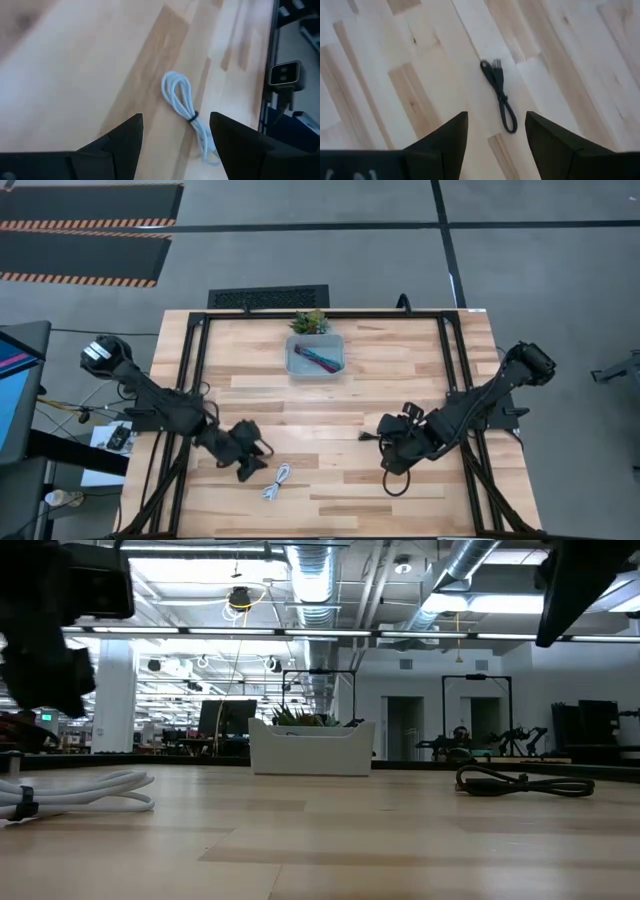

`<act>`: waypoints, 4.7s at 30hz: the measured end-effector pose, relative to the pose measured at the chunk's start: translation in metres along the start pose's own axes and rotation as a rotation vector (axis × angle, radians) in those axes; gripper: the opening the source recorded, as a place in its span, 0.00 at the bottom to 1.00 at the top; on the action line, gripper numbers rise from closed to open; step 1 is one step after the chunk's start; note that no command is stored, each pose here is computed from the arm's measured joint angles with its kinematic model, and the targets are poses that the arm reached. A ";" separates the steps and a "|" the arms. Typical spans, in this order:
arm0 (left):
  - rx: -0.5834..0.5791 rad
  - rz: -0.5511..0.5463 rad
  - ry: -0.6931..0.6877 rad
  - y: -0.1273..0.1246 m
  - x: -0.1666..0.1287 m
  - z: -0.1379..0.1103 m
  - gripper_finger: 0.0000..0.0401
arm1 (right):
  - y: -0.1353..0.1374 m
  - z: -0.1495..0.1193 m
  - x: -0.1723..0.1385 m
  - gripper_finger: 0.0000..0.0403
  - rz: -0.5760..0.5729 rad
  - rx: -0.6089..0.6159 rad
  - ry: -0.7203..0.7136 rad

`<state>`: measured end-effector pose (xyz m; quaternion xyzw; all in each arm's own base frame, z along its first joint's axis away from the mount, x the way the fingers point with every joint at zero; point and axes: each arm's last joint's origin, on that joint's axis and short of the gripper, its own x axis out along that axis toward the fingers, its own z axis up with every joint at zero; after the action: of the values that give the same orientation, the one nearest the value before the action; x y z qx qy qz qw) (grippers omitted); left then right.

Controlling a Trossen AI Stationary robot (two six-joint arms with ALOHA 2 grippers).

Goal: Pick and place USB-C Cables
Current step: Put the white charger cable into the gray bin

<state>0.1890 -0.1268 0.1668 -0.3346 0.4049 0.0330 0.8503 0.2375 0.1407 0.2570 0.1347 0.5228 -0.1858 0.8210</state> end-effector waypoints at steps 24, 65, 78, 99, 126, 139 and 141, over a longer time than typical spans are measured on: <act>0.105 0.397 0.141 -0.091 0.069 -0.004 0.55 | 0.021 0.005 0.005 0.55 0.078 -0.023 -0.149; 0.075 0.456 0.214 -0.053 0.094 -0.006 0.03 | 0.042 0.019 0.032 0.55 0.105 0.042 -0.281; 0.219 0.434 0.040 -0.051 0.104 0.016 0.03 | 0.044 0.037 0.030 0.55 0.110 -0.045 -0.430; 0.385 0.217 -0.351 -0.113 0.035 0.010 0.03 | 0.100 0.007 -0.022 0.55 0.387 0.002 -0.813; 0.262 -0.439 -0.760 -0.055 -0.039 0.003 0.05 | 0.059 0.095 -0.010 0.55 0.592 -0.034 -0.894; 0.413 -0.505 -0.854 -0.076 -0.020 0.011 0.05 | 0.094 0.084 0.019 0.55 0.572 0.014 -1.028; 0.440 -0.487 -0.881 -0.076 -0.016 0.015 0.05 | 0.097 0.083 0.022 0.55 0.580 0.024 -1.038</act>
<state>0.2130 -0.1732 0.2259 -0.1874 -0.0814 -0.1130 0.9724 0.3562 0.1894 0.2739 0.1726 -0.0072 -0.0015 0.9850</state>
